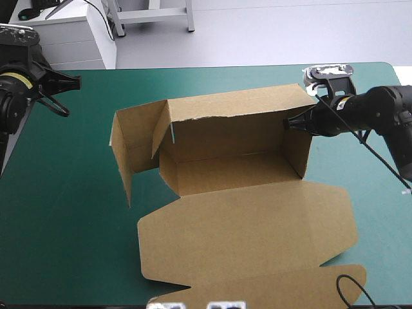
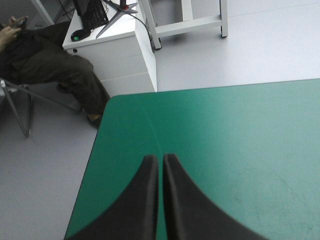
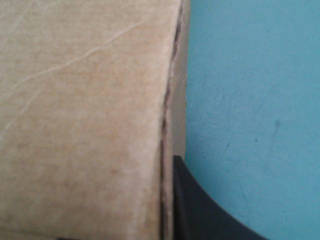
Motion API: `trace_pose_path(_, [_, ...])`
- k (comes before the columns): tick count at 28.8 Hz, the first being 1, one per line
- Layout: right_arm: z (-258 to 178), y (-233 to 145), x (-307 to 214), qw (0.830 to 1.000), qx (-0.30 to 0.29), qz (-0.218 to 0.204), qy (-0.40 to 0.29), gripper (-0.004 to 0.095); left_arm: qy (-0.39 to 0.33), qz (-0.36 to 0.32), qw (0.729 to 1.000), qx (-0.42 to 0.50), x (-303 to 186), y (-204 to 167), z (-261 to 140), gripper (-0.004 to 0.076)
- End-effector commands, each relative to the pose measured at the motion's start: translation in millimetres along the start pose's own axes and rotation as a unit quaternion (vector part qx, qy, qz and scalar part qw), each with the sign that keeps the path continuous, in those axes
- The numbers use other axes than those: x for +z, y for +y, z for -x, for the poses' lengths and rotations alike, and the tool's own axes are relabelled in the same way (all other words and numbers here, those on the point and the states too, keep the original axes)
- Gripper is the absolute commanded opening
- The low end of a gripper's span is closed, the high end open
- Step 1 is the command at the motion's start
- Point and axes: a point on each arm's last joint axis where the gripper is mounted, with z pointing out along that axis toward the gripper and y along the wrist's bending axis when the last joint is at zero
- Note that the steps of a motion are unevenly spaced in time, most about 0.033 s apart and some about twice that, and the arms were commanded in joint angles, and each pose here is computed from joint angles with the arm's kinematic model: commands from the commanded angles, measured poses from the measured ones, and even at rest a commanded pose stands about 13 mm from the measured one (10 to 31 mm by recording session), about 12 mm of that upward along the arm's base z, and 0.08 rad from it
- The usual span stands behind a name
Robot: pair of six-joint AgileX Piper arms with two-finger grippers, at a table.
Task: Fold the box
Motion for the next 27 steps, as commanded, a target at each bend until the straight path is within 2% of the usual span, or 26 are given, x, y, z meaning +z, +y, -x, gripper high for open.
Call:
trace_pose_path(1, [12.3,3.6,-10.7,1.000,0.013,0.008,0.001,0.0001,-0.029,0.006,0.999,-0.013,-13.9,10.8,4.4,0.0012])
trace_pose_path(8, [16.7,-1.2,35.3,0.996,0.035,0.031,0.074,0.0001,0.016,-0.029,0.999,-0.016,-0.7,0.4,-13.6,0.0012])
trace_pose_path(12, [17.1,-8.0,66.6,0.993,0.032,0.028,0.107,0.0001,0.037,-0.030,0.999,-0.012,6.3,-2.0,-22.7,0.0012])
trace_pose_path(20, [34.9,-18.8,109.3,0.999,0.029,0.016,0.032,0.0005,0.046,-0.043,0.998,-0.018,8.9,-5.1,-25.4,0.0012])
trace_pose_path(22, [36.2,-20.9,117.5,0.999,0.031,0.013,0.027,0.0031,0.050,-0.043,0.998,-0.013,8.9,-5.2,-26.3,0.0012])
trace_pose_path(27, [39.0,-24.8,136.9,0.999,0.035,0.009,0.014,0.0258,0.066,-0.044,0.997,-0.012,11.3,-5.8,-29.2,0.0012])
